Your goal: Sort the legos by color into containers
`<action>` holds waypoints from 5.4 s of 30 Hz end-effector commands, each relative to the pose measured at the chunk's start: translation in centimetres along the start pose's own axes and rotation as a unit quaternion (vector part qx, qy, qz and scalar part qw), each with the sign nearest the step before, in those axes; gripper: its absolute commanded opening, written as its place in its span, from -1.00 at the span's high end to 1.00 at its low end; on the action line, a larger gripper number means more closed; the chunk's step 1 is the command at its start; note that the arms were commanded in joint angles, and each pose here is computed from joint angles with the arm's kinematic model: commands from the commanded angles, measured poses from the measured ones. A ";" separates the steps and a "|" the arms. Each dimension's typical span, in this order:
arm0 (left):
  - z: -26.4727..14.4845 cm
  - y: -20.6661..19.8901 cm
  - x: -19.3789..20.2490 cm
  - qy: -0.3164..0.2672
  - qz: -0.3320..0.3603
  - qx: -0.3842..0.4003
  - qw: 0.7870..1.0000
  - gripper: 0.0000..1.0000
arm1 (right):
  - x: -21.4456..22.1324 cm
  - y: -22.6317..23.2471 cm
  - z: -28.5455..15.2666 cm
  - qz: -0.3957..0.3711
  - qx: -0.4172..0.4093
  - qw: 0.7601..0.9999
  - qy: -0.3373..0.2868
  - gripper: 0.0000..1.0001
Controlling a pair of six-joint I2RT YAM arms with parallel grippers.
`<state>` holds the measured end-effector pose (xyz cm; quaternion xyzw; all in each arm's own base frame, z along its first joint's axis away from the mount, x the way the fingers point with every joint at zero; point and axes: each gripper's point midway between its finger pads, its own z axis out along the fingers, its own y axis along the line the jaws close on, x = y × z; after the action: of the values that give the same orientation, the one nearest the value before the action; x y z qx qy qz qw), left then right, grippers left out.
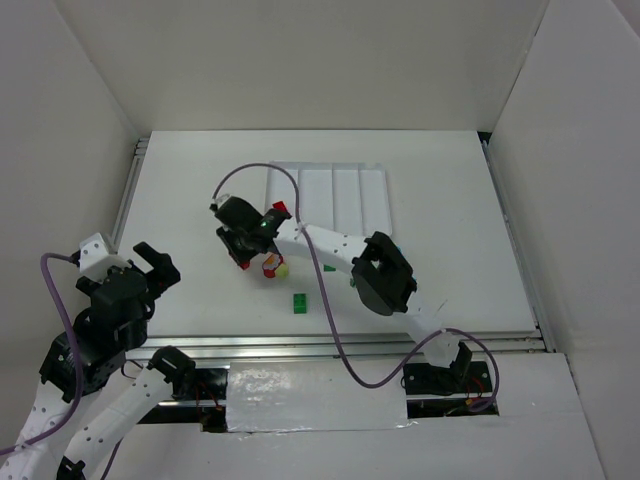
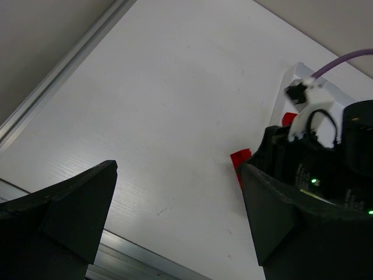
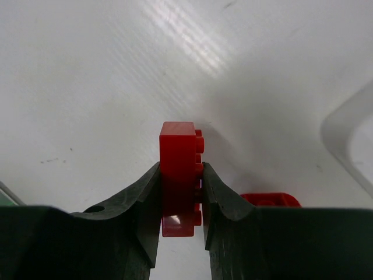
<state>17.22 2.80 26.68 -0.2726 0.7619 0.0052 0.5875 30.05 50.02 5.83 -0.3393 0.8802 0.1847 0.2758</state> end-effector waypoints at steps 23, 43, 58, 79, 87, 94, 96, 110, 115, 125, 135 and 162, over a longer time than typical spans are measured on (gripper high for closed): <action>0.9 -2.3 0.6 0.016 0.037 0.035 0.999 -0.99 | -14.2 -20.9 -4.3 0.060 0.221 0.955 -0.190 0.77; 1.2 -2.8 0.9 0.024 0.045 0.038 0.998 -0.99 | -13.3 -21.8 -3.8 0.075 0.197 0.961 -0.178 -0.48; 1.6 -5.7 2.4 0.063 0.083 0.094 0.990 -0.99 | -3.1 -11.7 -13.8 0.299 0.204 0.917 -0.169 -0.99; 0.8 -5.2 1.9 0.046 0.067 0.109 0.991 -0.99 | 4.4 -6.7 -2.7 0.374 0.288 0.878 -0.083 -0.99; 0.4 -5.0 1.5 0.036 0.058 0.116 0.991 -0.99 | 6.6 -6.3 -1.3 0.372 0.298 0.877 -0.062 -0.84; 0.3 -4.9 1.4 0.034 0.056 0.113 0.991 -0.99 | 5.1 -3.5 -2.6 0.343 0.255 0.899 -0.094 -0.06; 0.3 -4.8 1.4 0.034 0.055 0.111 0.992 -0.99 | 4.1 -2.3 -2.8 0.317 0.234 0.913 -0.108 0.16; 0.2 -4.5 0.8 0.027 0.042 0.101 0.994 -0.99 | 2.4 1.7 -8.8 0.107 0.034 0.970 -0.214 0.49; -0.8 -6.3 0.8 0.059 0.021 0.135 0.989 -0.99 | 0.9 3.4 -15.8 0.048 -0.023 0.954 -0.294 0.50; -5.8 -15.6 2.8 0.206 -0.051 0.337 0.917 -0.99 | 1.0 6.0 -24.4 -0.042 -0.064 0.927 -0.366 0.50; -8.5 -18.5 7.4 0.298 -0.090 0.443 0.841 -0.95 | 1.1 7.9 -27.6 -0.094 -0.055 0.915 -0.388 0.51; -11.7 -19.7 8.8 0.315 -0.074 0.557 0.765 1.00 | -0.9 8.9 -27.6 -0.094 -0.048 0.914 -0.391 0.06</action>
<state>15.10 -20.27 25.10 0.0023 0.7892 -0.5038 0.3512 14.71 40.69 25.67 -0.3529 0.6791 0.2750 0.5820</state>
